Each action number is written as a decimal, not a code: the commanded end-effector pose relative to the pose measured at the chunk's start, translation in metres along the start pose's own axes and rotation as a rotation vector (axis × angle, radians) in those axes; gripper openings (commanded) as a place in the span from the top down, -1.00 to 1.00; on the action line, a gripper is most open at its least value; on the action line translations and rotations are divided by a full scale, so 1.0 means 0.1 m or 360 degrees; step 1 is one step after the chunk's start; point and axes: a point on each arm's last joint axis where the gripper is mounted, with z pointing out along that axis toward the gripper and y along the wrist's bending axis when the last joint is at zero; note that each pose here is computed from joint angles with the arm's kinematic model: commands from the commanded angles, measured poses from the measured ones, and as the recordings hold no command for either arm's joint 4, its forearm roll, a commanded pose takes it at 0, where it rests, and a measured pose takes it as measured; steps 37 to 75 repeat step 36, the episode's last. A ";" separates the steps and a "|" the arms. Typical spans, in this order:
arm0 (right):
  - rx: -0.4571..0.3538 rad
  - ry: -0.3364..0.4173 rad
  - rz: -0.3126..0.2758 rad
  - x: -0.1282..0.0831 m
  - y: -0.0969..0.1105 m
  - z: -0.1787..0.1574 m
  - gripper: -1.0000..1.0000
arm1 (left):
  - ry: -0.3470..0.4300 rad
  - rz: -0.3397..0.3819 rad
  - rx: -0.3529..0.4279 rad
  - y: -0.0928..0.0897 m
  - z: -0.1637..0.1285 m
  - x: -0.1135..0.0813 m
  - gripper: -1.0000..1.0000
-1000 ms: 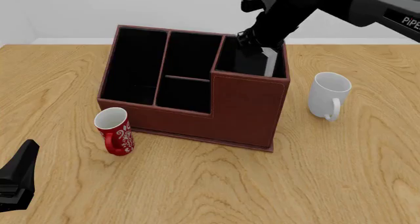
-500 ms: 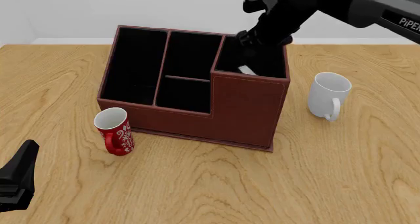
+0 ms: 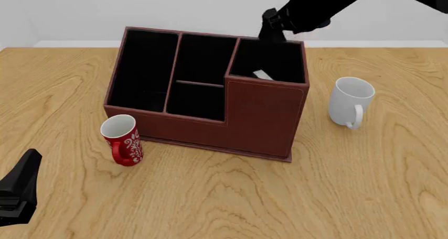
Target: Pick up the book and place it in the right compartment of the caddy.
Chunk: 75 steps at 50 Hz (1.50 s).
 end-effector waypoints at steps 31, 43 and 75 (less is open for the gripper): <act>0.0160 -0.0639 -0.0602 1.51 0.21 -1.29 -1.00 | 0.0000 0.0000 0.0000 0.00 0.00 0.00 -1.00; 0.0121 -0.0690 -0.0513 1.70 0.26 -1.29 -1.00 | 0.0000 0.0000 0.0000 0.00 0.00 0.00 -1.00; 0.0121 -0.0690 -0.0513 1.70 0.26 -1.29 -1.00 | 0.0000 0.0000 0.0000 0.00 0.00 0.00 -1.00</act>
